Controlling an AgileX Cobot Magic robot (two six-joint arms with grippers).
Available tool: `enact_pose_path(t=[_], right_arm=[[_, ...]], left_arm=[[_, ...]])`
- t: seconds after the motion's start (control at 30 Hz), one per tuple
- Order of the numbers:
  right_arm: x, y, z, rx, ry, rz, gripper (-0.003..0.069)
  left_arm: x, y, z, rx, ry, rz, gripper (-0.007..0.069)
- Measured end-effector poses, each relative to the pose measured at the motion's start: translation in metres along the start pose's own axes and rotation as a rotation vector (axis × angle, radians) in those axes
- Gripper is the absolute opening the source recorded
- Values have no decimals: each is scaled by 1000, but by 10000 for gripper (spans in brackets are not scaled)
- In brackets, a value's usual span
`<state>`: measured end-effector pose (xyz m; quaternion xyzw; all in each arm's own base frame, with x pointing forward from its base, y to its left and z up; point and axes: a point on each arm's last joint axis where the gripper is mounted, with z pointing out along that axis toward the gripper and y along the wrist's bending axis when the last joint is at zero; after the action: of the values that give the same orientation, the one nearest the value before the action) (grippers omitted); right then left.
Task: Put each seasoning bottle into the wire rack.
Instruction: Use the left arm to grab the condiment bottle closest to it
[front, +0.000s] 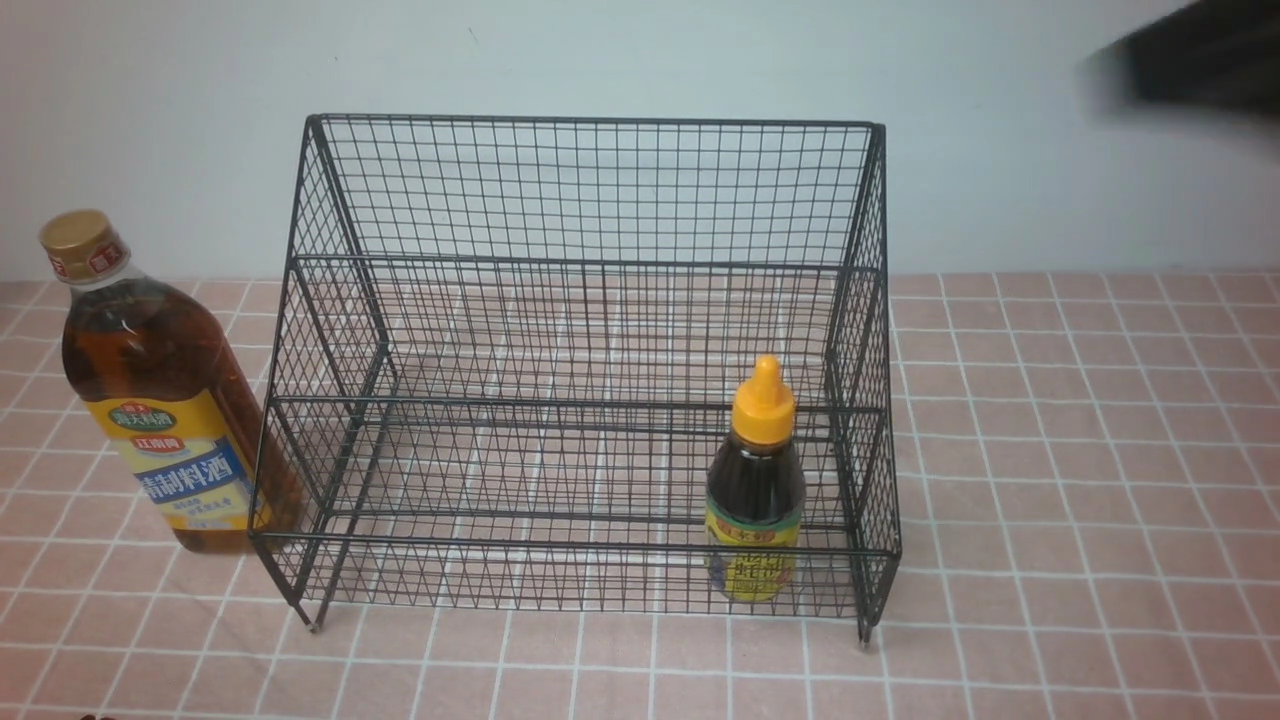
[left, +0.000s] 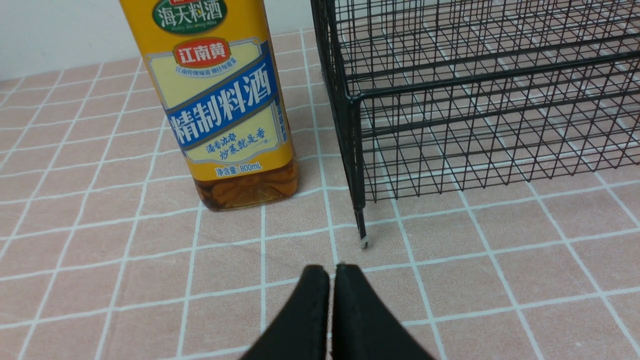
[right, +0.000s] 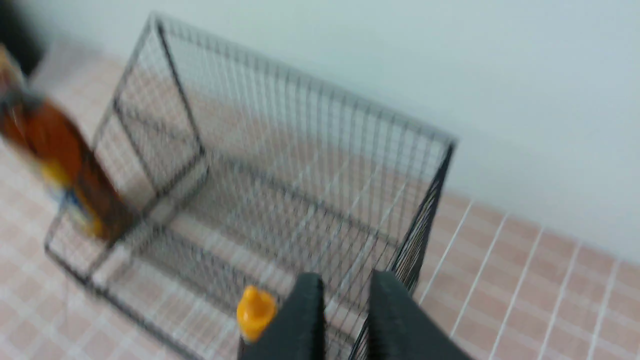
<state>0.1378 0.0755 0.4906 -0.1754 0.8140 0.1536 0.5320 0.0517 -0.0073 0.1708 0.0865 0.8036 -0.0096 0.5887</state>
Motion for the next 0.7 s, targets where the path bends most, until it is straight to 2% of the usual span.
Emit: enact_pose_path(t=[0.07,0.3,0.33,0.47,0.5,0.7], right_arm=[[10,-4,-42,9,-143,40,11],[87,-10,-104,-30,-466,74,-12],[115,-12,-107,-44,-553,72,-13],[149,-14,-101,-61,-650,68,-13],[168,-14,-98,-76,-732,67,-13],[197,-15,-81,-84,-832,39,-13]], left_arm=[[0,0,0,0,0,0,-3],[0,0,0,0,0,0,-3],[0,0,0,0,0,0,-3],[0,0,0,0,0,0,-3],[0,0,0,0,0,0,-3],[0,0,0,0,0,0,-3]])
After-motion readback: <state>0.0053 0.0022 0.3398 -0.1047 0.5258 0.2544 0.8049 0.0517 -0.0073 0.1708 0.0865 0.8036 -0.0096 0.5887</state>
